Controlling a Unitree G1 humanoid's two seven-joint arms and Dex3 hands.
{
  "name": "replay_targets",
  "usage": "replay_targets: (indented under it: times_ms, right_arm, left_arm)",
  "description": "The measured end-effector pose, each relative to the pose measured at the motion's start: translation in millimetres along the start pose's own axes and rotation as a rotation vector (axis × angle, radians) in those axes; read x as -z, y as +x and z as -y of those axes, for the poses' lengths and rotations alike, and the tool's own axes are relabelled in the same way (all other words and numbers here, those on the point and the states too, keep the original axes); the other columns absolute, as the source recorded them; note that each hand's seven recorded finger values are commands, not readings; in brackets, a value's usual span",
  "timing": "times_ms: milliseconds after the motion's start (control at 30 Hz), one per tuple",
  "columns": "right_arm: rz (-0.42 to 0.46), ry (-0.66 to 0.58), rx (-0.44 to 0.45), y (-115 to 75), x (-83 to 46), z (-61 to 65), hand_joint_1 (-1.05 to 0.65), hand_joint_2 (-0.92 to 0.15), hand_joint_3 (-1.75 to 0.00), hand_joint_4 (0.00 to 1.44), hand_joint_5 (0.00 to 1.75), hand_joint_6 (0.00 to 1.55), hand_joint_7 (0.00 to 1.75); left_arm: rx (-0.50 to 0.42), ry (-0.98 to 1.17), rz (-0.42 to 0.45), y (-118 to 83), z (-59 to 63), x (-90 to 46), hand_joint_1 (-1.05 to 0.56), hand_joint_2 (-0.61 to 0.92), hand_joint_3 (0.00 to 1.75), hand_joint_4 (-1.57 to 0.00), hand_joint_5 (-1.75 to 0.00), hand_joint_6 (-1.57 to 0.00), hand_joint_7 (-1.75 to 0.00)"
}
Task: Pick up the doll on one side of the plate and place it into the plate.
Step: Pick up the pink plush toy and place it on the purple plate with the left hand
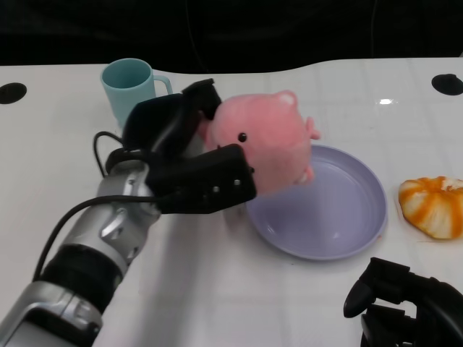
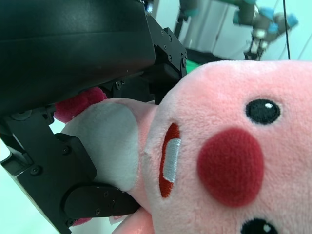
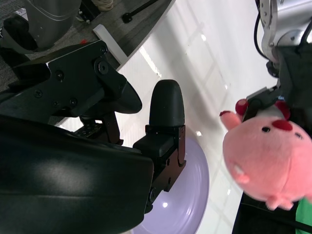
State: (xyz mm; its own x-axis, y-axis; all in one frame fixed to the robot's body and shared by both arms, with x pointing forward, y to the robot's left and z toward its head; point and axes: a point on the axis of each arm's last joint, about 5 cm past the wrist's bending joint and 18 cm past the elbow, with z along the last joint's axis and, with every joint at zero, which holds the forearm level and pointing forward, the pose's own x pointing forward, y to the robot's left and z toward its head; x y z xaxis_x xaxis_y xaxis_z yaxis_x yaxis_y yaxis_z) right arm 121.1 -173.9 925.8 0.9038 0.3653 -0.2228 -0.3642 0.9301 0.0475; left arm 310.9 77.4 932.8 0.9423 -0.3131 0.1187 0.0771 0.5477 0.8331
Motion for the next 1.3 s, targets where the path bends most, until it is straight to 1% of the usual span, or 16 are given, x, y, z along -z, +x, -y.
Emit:
replay_targets:
  times_ms: [67,167,267,400,633,900,967,1000,1033,1067,1133,1167,1200,1233,1267,1300]
  right_arm:
    - [-0.001,0.001,-0.006,0.2,0.3,-1.1,-0.05,-0.65,-1.19,0.67,1.75,0.51,1.59]
    - [-0.002,0.002,-0.012,0.5,0.7,-2.5,-0.05,-0.65,-1.19,0.67,1.75,0.50,1.60]
    - [0.001,0.001,-0.009,0.1,-0.2,-3.0,-0.05,-0.65,-1.19,0.66,1.75,0.50,1.60]
    - [0.005,0.001,-0.011,0.2,-0.8,-3.6,-0.06,-0.65,-1.19,0.66,1.75,0.50,1.60]
    - [0.020,-0.005,-0.018,0.3,-1.2,-4.3,-0.05,-0.63,-1.22,0.68,1.75,0.51,1.60]
    - [0.011,-0.002,-0.026,-0.4,0.2,-7.0,-0.06,-0.63,-1.23,0.67,1.75,0.52,1.60]
    - [0.009,-0.003,-0.028,-0.5,0.6,-7.6,-0.06,-0.63,-1.23,0.67,1.75,0.52,1.60]
    - [0.008,-0.004,-0.030,-0.5,0.8,-8.1,-0.06,-0.63,-1.23,0.67,1.75,0.52,1.60]
    - [0.009,-0.005,-0.032,-0.4,0.8,-8.5,-0.06,-0.62,-1.24,0.68,1.75,0.52,1.60]
    - [0.010,-0.007,-0.033,-0.3,0.9,-8.9,-0.06,-0.62,-1.24,0.68,1.75,0.52,1.60]
    - [0.012,-0.009,-0.036,-0.2,0.8,-9.4,-0.06,-0.61,-1.25,0.68,1.75,0.52,1.60]
    - [0.013,-0.009,-0.036,-0.1,0.8,-9.4,-0.06,-0.61,-1.25,0.68,1.75,0.52,1.60]
    - [0.014,-0.009,-0.036,-0.1,0.8,-9.4,-0.06,-0.61,-1.25,0.68,1.75,0.52,1.60]
    - [0.014,-0.009,-0.035,-0.1,0.8,-9.4,-0.06,-0.61,-1.25,0.68,1.75,0.52,1.60]
    - [0.014,-0.008,-0.034,-0.1,0.7,-9.5,-0.06,-0.61,-1.25,0.67,1.75,0.52,1.60]
    - [0.014,-0.008,-0.034,-0.2,0.7,-9.5,-0.06,-0.61,-1.25,0.67,1.75,0.52,1.60]
  left_arm:
    - [0.042,0.017,-0.005,3,6.0,-8.3,-0.21,0.55,0.95,-0.91,-1.75,-0.72,-1.75]
    - [0.080,0.018,-0.005,5,12.5,-18.1,-0.20,0.57,0.92,-0.90,-1.75,-0.71,-1.75]
    - [0.108,0.032,0.003,10,17.0,-28.4,-0.21,0.59,0.92,-0.89,-1.75,-0.69,-1.75]
    - [0.129,0.036,0.017,16,21.0,-40.3,-0.21,0.62,0.86,-0.88,-1.75,-0.68,-1.75]
    - [0.187,0.035,0.014,19,33.1,-51.2,-0.23,0.65,0.83,-0.87,-1.75,-0.65,-1.75]
    - [0.241,0.028,0.028,22,42.3,-63.4,-0.23,0.67,0.82,-0.87,-1.75,-0.64,-1.75]
    - [0.253,0.028,0.028,22,44.6,-65.5,-0.22,0.66,0.80,-0.84,-1.75,-0.62,-1.74]
    - [0.259,0.029,0.026,22,45.6,-66.0,-0.22,0.67,0.76,-0.83,-1.75,-0.61,-1.74]
    - [0.265,0.031,0.023,22,46.5,-66.1,-0.24,0.69,0.63,-0.78,-1.75,-0.64,-1.52]
    - [0.270,0.031,0.020,22,46.9,-66.0,-0.27,0.76,0.37,-0.73,-1.68,-0.74,-1.13]
    - [0.285,0.024,0.013,23,46.0,-65.9,-0.28,0.84,0.11,-0.73,-1.52,-0.88,-0.67]
    - [0.294,0.016,0.010,24,45.1,-66.2,-0.27,0.87,0.07,-0.74,-1.48,-0.92,-0.53]
    - [0.301,0.011,0.008,24,44.4,-66.4,-0.26,0.89,0.05,-0.75,-1.47,-0.94,-0.44]
    - [0.308,0.005,0.005,25,44.1,-66.4,-0.26,0.90,0.05,-0.74,-1.49,-0.90,-0.36]
    - [0.317,0.002,0.003,25,44.1,-66.5,-0.28,0.91,0.06,-0.64,-1.46,-0.81,-0.28]
    - [0.327,-0.002,0.002,25,44.2,-66.5,-0.29,0.92,0.07,-0.57,-1.43,-0.75,-0.23]
